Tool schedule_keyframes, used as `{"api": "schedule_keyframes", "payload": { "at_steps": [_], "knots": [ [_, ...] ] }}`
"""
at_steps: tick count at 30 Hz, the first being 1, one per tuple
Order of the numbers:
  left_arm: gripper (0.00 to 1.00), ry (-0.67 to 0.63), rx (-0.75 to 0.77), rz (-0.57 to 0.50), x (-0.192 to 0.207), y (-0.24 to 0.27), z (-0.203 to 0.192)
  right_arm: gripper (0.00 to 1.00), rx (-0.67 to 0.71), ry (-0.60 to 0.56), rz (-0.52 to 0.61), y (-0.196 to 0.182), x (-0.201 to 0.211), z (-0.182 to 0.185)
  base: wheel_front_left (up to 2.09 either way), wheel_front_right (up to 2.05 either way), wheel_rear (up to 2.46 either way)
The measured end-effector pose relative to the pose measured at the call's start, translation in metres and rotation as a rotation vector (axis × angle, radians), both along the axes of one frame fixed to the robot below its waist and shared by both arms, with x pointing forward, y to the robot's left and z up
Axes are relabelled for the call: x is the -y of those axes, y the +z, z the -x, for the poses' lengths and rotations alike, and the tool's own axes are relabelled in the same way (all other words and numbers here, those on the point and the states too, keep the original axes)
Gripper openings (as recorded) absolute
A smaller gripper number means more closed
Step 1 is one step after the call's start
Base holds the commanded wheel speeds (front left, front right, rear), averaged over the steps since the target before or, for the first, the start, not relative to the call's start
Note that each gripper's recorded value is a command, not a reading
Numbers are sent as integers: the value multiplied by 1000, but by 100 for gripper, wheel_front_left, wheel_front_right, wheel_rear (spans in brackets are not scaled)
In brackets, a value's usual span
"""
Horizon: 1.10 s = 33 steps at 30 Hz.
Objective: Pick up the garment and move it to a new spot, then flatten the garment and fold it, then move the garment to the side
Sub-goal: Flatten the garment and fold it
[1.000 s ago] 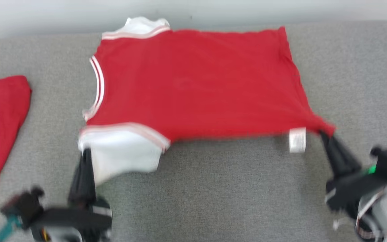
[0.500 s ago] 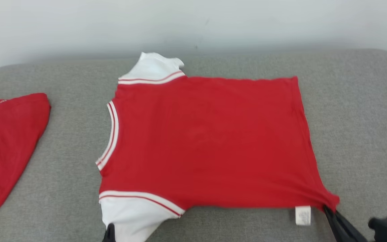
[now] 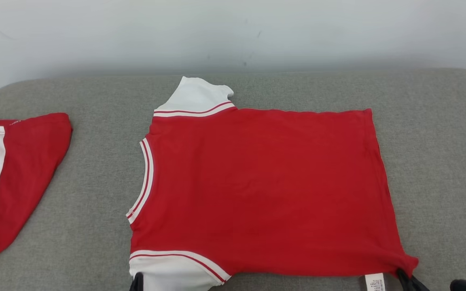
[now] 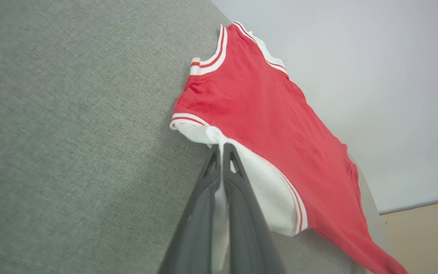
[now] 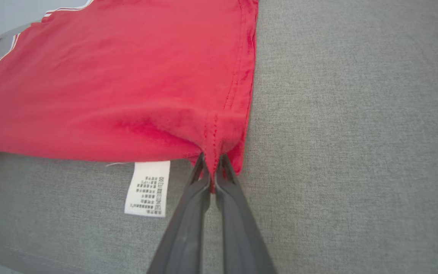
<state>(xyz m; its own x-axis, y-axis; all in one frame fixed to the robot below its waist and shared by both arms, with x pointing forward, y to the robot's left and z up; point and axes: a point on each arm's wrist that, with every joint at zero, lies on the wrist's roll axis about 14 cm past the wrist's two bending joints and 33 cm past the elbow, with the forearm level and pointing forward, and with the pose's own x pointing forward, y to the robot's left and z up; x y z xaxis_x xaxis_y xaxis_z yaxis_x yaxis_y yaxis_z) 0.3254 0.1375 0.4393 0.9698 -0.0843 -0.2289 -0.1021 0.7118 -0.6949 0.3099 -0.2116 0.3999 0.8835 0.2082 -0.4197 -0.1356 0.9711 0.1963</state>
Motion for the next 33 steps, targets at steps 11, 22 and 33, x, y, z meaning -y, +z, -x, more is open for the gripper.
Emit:
{"api": "schedule_keyframes", "payload": {
  "at_steps": [11,22,33],
  "knots": [
    [0,-114,97,-55,9,24,-54,0,65,25,-28,25,-12,-42,0,0,0],
    [0,-171,111,-101,10,27,-122,0,56,-20,-39,23,0,-92,0,0,0],
    [100,-150,86,-160,5,7,-148,100,89,-68,-39,17,7,-117,0,0,0]
  ]
}}
